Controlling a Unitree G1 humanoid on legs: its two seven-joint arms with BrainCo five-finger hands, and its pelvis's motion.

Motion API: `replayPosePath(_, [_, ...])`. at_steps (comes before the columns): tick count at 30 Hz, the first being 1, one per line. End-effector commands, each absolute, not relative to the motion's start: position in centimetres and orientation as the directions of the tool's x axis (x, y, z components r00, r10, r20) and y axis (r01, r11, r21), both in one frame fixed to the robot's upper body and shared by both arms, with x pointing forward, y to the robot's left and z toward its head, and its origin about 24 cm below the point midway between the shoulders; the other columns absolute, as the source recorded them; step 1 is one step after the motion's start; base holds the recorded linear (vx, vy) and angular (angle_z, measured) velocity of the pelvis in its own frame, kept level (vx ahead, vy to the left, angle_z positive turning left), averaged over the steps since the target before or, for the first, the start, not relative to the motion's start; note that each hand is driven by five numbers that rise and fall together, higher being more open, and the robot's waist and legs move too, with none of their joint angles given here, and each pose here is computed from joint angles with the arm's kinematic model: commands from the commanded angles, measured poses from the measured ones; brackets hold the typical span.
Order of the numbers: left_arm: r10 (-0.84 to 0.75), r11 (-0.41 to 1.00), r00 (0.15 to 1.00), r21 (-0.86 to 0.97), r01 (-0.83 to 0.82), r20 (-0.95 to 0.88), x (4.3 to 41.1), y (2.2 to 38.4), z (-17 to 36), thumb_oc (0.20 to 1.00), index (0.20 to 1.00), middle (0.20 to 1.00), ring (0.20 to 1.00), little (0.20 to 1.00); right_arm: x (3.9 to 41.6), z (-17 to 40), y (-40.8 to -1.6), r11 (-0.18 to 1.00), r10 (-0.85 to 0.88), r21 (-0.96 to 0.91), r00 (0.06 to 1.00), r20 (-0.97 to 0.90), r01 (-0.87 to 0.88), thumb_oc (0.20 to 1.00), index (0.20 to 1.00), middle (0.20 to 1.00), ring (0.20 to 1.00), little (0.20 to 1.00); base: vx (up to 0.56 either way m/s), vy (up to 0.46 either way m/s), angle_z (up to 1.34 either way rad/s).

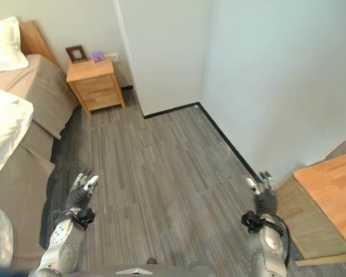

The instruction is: Making the bed.

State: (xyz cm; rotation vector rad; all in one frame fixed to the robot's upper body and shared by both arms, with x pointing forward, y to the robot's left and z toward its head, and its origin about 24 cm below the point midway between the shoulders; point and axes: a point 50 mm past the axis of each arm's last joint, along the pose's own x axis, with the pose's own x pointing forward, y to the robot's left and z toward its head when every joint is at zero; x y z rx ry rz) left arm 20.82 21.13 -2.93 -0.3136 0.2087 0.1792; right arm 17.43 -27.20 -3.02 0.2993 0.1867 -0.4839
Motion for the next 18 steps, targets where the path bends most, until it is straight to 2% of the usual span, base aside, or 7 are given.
replayPosePath(1, [0.211,0.951,0.976,-0.222,-0.217,-0.050,22.8,24.1,0.9,1.000,1.000,1.000,1.000,1.000,19.7,-1.0,-25.7,0.900,-0.319,0.261,0.936,-0.150,0.348,1.000,1.000,1.000,1.000,1.000,-0.02,0.084,0.00])
replayPosePath(9, [0.389,0.902,0.921,-0.195,-0.384,-0.017,21.1,26.4,1.4,1.000,1.000,1.000,1.000,1.000,23.1,1.7,-24.1,0.965,-0.191,0.181,0.981,-0.020,0.191,1.000,1.000,1.000,1.000,1.000,-0.02,0.088,0.23])
replayPosePath(13, [0.366,0.927,0.930,-0.098,-0.363,0.020,21.5,26.6,2.1,1.000,1.000,1.000,1.000,1.000,23.7,2.1,-22.7,0.986,-0.092,0.142,0.996,0.000,0.091,1.000,1.000,1.000,1.000,1.000,-0.06,0.111,0.32])
replayPosePath(18, [0.331,0.935,0.943,-0.148,-0.322,0.038,22.6,25.5,2.3,1.000,1.000,1.000,1.000,1.000,22.9,1.9,-22.2,0.994,-0.055,0.094,0.998,-0.003,0.055,1.000,1.000,1.000,1.000,1.000,0.02,-0.023,0.93])
